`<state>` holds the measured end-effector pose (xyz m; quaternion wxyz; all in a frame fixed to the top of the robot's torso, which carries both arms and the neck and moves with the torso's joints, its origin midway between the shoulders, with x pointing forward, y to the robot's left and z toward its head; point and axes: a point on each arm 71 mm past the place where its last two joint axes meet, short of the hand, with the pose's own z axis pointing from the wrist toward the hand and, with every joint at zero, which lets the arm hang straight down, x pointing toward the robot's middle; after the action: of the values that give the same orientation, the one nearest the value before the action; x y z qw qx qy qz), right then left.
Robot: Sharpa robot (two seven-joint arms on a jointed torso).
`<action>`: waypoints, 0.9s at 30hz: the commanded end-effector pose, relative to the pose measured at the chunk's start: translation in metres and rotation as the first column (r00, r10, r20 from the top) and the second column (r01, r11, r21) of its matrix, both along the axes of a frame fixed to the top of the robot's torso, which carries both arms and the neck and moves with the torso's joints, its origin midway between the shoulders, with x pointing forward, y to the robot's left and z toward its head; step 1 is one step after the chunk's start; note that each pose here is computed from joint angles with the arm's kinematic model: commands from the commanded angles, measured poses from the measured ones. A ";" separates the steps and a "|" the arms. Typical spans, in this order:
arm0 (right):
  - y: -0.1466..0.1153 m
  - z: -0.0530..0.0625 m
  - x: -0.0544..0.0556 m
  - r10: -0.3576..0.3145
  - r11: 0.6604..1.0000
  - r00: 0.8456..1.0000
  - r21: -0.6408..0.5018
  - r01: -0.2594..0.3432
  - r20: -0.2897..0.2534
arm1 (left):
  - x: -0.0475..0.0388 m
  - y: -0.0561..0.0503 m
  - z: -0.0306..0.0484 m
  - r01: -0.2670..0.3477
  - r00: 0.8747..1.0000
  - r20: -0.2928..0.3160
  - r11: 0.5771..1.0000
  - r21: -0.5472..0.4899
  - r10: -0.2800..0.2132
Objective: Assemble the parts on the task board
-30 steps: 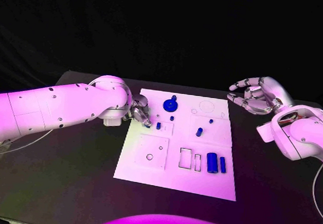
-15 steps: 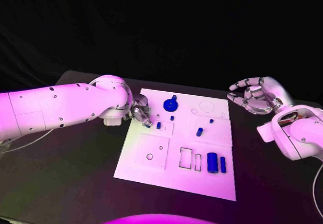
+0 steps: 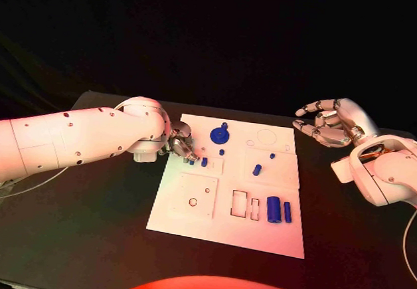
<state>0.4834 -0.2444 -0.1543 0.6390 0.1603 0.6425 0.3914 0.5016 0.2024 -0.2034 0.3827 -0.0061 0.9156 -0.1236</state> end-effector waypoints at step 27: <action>0.001 -0.002 0.000 0.012 1.000 1.000 -0.002 -0.012 -0.001 | 0.0072 -0.001 0.0322 -0.109 0.977 0.132 0.926 -0.363 0.167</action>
<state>0.4834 -0.2447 -0.1561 0.6383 0.1610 0.6434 0.3908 0.5063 0.2062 -0.1793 0.4296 -0.0911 0.8759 -0.1997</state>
